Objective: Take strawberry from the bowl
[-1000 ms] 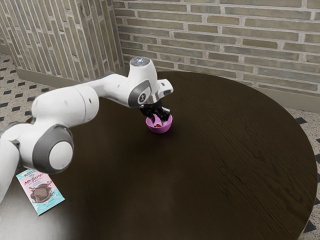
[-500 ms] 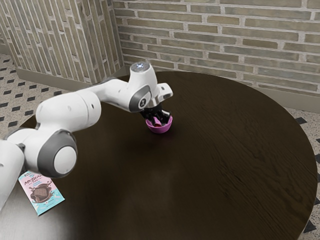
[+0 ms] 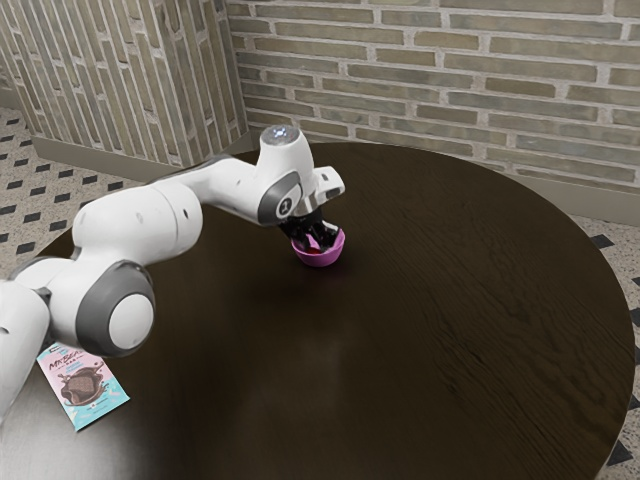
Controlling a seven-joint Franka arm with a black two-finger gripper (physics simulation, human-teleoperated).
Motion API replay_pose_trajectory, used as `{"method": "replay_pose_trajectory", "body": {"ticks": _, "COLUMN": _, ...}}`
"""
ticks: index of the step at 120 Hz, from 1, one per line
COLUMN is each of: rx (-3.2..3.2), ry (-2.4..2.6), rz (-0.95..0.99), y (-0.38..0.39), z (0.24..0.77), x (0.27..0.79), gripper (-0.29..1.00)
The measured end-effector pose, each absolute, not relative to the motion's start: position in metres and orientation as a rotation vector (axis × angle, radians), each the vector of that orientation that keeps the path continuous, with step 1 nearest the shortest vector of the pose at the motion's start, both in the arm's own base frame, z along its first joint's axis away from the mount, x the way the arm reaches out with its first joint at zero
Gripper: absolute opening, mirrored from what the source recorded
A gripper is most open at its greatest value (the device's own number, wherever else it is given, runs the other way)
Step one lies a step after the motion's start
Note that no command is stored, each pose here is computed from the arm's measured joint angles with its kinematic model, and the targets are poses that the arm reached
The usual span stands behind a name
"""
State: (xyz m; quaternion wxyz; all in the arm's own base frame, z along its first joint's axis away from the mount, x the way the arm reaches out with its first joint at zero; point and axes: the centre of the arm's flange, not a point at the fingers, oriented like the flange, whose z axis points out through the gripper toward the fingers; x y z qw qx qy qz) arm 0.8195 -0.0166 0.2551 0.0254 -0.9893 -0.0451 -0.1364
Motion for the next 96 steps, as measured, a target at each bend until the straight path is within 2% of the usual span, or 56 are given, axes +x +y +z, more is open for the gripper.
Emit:
{"method": "replay_pose_trajectory", "body": {"ticks": 30, "rx": -3.051, "ry": -0.149, "rz": -0.456, "y": -0.016, "z": 0.276, "x": 0.823, "gripper": 0.15}}
{"method": "replay_pose_trajectory", "body": {"ticks": 48, "rx": -3.042, "ry": -0.135, "rz": -0.496, "y": -0.025, "z": 0.308, "x": 0.824, "gripper": 0.13}}
{"method": "replay_pose_trajectory", "body": {"ticks": 80, "rx": -3.078, "ry": 0.001, "rz": -0.607, "y": -0.113, "z": 0.361, "x": 0.820, "gripper": 0.10}}
{"method": "replay_pose_trajectory", "body": {"ticks": 96, "rx": -3.094, "ry": 0.083, "rz": -0.627, "y": -0.162, "z": 0.362, "x": 0.813, "gripper": 0.09}}
